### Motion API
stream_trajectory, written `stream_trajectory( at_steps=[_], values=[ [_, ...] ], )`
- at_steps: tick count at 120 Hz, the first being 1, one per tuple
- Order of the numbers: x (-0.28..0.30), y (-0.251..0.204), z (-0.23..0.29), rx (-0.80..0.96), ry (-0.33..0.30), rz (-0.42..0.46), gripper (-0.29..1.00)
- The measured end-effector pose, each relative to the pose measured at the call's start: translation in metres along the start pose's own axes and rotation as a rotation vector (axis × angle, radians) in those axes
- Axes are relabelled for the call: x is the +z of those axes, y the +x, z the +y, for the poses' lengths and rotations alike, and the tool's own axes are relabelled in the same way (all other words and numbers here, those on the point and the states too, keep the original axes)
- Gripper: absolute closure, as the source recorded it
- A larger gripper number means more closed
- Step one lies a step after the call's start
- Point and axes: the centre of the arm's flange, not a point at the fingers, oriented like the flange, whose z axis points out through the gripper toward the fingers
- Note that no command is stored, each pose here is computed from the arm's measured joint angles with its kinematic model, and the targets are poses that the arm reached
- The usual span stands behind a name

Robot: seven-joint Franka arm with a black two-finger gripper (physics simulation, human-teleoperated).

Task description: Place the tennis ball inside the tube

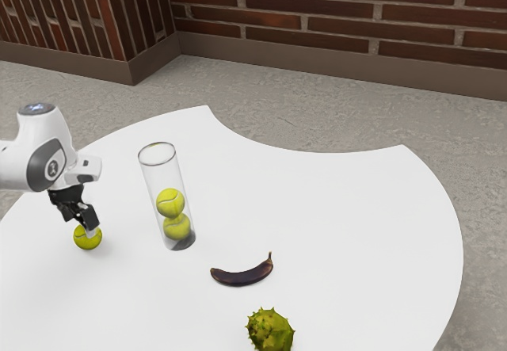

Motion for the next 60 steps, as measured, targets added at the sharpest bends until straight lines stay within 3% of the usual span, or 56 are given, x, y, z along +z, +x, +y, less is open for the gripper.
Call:
stream_trajectory(
  at_steps=[60],
  values=[
    [0.029, 0.004, -0.007, -0.001, -0.012, 0.009, 0.0]
  ],
)
